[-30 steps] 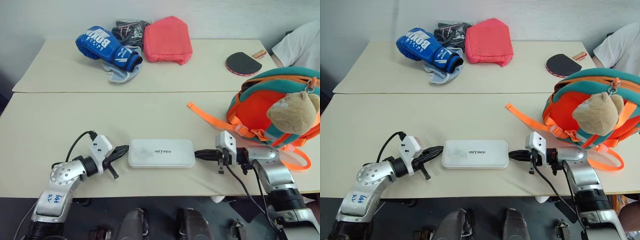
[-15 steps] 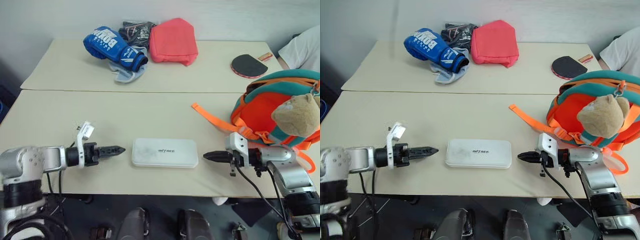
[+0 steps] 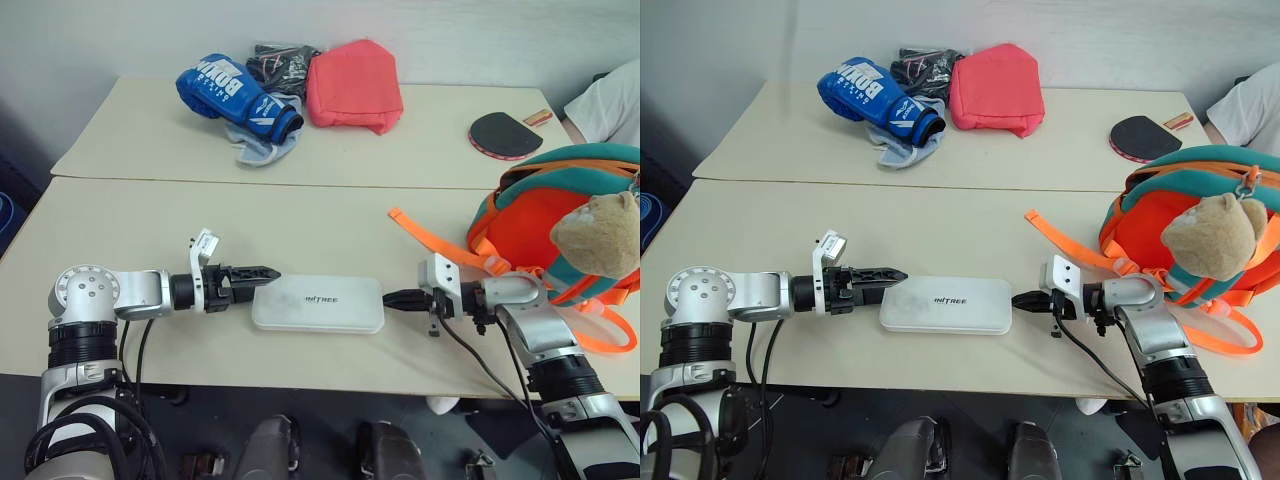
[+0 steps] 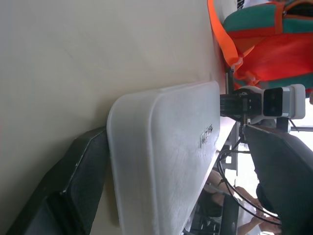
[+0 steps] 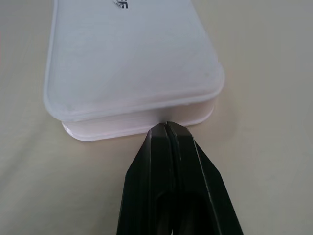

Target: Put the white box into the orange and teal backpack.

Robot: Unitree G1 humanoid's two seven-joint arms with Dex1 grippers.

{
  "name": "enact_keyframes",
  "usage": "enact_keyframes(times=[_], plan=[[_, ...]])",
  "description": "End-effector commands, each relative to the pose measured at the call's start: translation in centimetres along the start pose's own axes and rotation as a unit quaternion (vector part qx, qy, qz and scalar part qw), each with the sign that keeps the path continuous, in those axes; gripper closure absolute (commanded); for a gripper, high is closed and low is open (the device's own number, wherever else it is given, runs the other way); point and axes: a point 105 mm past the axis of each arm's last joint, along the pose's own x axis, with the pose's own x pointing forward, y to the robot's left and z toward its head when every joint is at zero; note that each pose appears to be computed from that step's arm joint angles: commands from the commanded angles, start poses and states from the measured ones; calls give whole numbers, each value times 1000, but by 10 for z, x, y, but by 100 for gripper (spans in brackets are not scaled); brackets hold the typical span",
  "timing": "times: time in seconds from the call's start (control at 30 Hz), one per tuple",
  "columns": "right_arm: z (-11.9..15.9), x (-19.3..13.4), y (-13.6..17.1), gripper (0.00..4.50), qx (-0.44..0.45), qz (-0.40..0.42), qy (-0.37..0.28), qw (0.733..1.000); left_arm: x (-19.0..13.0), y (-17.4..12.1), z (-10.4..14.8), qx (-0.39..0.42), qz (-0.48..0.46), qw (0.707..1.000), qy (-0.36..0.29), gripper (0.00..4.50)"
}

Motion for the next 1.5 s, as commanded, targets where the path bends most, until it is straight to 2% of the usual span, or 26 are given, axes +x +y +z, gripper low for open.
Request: enact_keyframes(times=[0.03,0.17,0.3,0.47,0.57,0.67,0.7,0.83,1.0,1.33,1.43,1.5], plan=[[9,13,6,450,-16,21,-21,999,20,-5,-22,-47,-47,997,42,57],[6,11,8,450,-12,18,-19,1000,7,-4,-26,-33,-23,998,43,159],[2,7,7,450,-10,11,-15,1000,-13,2,-22,-30,11,999,27,159],[-2,5,9,450,-4,5,-15,1000,-31,3,-10,11,61,998,4,159],[-4,5,9,450,-3,3,-15,1000,-38,2,-13,36,87,995,24,102],[-4,6,9,450,-2,2,-16,1000,-45,7,-12,34,104,994,25,16],[-4,6,9,450,-3,2,-16,1000,-47,7,-13,33,106,993,28,1],[-5,6,9,450,-2,0,-17,1000,-56,6,-21,7,86,995,49,1],[-3,11,11,450,-2,4,-22,1000,-36,-2,-38,-9,32,996,83,1],[-1,15,11,450,-3,8,-27,1000,2,-11,-41,-18,0,998,57,1],[-3,14,12,450,-2,8,-25,1000,10,-17,-38,-14,-12,999,44,62],[-4,11,11,450,0,3,-22,1000,10,-22,-40,-8,-29,998,52,120]])
